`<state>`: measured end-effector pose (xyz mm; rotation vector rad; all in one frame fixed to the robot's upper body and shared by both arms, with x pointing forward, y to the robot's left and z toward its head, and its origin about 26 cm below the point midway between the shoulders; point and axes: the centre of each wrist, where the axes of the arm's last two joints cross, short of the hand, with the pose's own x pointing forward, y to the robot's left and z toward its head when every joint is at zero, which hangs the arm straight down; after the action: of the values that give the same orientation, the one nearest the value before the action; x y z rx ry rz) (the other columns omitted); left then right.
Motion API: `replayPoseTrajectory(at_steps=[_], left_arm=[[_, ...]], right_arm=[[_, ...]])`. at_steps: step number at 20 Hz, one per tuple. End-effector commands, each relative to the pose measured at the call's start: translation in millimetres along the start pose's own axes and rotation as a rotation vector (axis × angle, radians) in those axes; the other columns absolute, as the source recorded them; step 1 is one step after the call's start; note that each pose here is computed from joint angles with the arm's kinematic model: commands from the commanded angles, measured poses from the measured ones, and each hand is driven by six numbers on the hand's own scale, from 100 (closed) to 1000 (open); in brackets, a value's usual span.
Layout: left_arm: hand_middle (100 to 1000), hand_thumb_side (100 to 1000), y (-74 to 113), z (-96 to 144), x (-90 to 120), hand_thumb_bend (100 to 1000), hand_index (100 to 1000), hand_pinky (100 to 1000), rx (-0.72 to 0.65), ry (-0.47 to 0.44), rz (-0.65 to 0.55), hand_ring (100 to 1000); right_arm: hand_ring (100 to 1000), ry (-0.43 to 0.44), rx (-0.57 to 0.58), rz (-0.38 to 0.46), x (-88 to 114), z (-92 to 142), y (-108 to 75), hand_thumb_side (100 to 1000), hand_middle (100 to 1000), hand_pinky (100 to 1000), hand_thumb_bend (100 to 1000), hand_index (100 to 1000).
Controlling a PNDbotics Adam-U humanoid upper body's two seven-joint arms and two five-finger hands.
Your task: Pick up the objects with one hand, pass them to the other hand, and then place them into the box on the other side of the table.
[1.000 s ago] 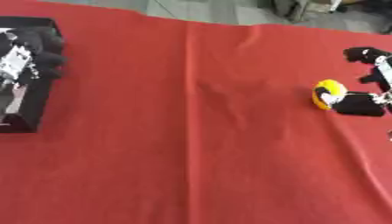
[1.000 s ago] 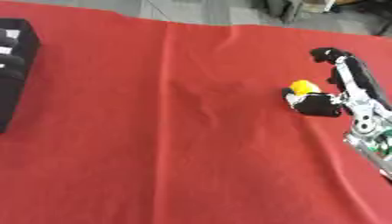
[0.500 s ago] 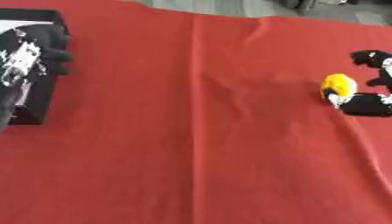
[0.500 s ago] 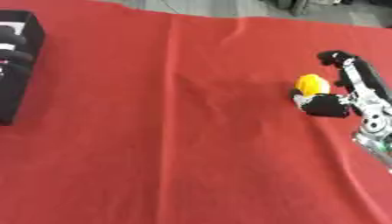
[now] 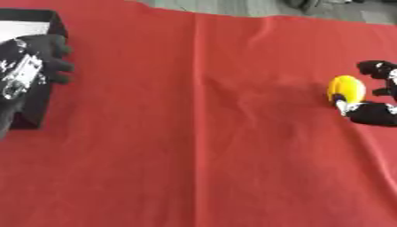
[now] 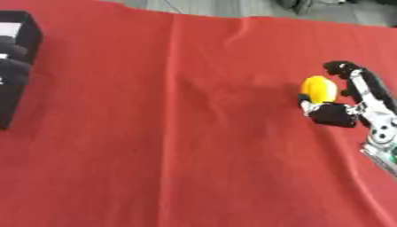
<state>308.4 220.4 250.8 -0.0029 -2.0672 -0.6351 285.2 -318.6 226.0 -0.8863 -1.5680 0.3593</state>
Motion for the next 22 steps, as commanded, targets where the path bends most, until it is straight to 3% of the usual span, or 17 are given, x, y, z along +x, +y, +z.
replayPoseTrajectory(at_steps=[1,22], left_arm=[[704,676,0.7,-1,8,100,803,709,-0.005,-0.035,-0.017,698],[696,674,-4.2,-2,8,100,798,706,-0.021,-0.048,-0.023,696]], right_arm=[[945,0.216,-0.349,0.183,5,-1,-11.2,100,827,822,321,868],[938,0.371,-0.502,0.216,-32,-24,-32.3,100,828,818,241,868]])
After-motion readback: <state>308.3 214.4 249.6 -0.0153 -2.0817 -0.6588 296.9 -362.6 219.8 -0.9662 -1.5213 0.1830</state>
